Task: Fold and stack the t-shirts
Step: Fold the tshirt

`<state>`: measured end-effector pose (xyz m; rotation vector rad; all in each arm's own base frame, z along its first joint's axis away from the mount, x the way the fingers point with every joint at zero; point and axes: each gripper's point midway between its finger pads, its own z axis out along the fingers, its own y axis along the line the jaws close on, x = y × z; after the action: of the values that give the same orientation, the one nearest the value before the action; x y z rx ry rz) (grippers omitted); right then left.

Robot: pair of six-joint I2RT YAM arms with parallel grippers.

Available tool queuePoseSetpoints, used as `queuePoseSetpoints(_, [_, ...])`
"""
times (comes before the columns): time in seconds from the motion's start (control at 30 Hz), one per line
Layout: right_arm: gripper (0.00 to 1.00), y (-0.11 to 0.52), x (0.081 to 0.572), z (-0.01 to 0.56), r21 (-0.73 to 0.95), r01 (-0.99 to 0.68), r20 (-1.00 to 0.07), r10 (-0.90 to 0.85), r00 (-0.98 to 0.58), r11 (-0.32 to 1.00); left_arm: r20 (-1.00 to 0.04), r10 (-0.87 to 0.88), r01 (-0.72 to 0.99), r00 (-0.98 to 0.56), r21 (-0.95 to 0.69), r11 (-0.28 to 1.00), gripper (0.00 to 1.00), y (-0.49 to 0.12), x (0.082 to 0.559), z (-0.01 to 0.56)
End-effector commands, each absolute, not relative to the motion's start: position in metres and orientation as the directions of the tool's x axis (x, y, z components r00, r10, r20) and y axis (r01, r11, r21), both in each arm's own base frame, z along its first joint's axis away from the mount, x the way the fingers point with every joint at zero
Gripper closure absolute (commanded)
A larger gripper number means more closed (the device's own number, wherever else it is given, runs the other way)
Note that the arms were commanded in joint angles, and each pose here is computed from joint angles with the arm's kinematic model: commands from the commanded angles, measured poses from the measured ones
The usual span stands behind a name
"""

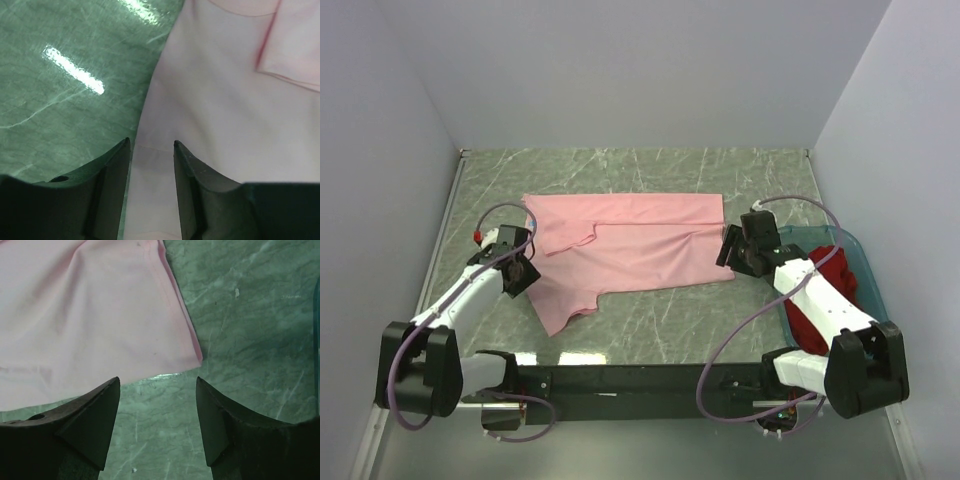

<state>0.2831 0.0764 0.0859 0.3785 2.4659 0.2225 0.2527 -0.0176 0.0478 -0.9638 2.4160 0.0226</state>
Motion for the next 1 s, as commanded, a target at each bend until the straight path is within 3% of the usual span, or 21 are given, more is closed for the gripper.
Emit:
queuePoseSetpoints(0.0, [0.31, 0.067, 0.281, 0.087, 0.232, 0.246, -0.582, 0.337, -0.74, 0.941, -0.497, -0.646, -0.67, -0.58, -0.159, 0.725, 0.54, -0.012, 0.255, 0.042])
queuePoseSetpoints(0.5, [0.31, 0.06, 0.278, 0.071, 0.204, 0.271, -0.57, 0.339, -0.749, 0.941, -0.389, -0.649, -0.677, -0.654, -0.082, 0.731, 0.52, -0.018, 0.24, 0.006])
queuePoseSetpoints(0.63, [0.32, 0.056, 0.277, 0.067, 0.188, 0.284, -0.568, 0.34, -0.75, 0.94, -0.363, -0.647, -0.669, -0.67, -0.081, 0.739, 0.66, -0.022, 0.235, 0.0])
queuePoseSetpoints(0.73, [0.33, 0.057, 0.276, 0.063, 0.182, 0.281, -0.552, 0.334, -0.764, 0.942, -0.36, -0.645, -0.667, -0.674, -0.079, 0.741, 0.85, -0.022, 0.236, 0.002])
queuePoseSetpoints(0.83, [0.37, 0.06, 0.275, 0.061, 0.186, 0.278, -0.538, 0.335, -0.773, 0.942, -0.368, -0.643, -0.667, -0.671, -0.079, 0.741, 0.96, -0.021, 0.235, 0.008])
queuePoseSetpoints(0.97, [0.41, 0.058, 0.272, 0.055, 0.165, 0.299, -0.51, 0.341, -0.79, 0.94, -0.383, -0.641, -0.667, -0.665, -0.081, 0.741, 0.99, -0.019, 0.233, 0.015])
